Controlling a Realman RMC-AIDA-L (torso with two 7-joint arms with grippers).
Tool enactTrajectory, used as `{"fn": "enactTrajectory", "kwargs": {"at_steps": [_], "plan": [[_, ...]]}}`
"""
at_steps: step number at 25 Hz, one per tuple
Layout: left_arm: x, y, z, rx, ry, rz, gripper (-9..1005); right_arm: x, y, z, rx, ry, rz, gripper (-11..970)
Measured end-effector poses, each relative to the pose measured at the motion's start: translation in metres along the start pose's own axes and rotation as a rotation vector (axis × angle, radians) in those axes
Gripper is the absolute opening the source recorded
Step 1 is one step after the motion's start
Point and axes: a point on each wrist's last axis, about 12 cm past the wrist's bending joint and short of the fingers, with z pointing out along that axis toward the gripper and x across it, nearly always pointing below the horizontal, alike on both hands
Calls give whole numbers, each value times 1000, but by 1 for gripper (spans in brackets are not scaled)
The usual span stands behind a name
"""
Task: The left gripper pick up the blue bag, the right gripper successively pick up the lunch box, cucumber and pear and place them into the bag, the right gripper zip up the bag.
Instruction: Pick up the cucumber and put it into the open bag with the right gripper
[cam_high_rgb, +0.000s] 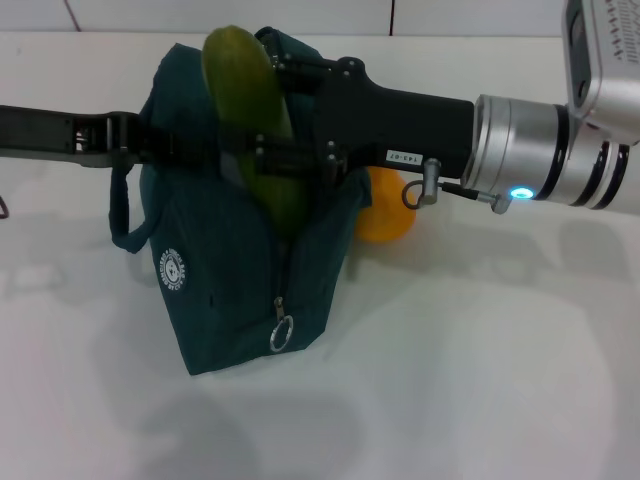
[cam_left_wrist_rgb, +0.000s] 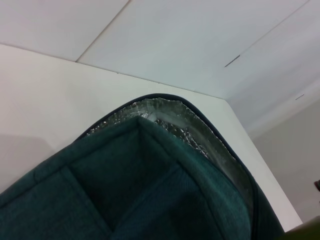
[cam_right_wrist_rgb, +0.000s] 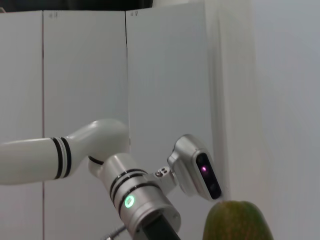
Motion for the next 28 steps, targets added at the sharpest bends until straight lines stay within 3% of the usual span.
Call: {"fn": "enactTrajectory", "kwargs": {"at_steps": [11,21,28], "plan": [[1,1,-1,-2,0,1,37,7,-2,-8,73,3,6,619],[2,1,-1,-2,-1,1,37,10,1,2,57,46,-4,620],[2,1,-2,-4,-1,4,37,8,3,4,45,37,-18,797]]}}
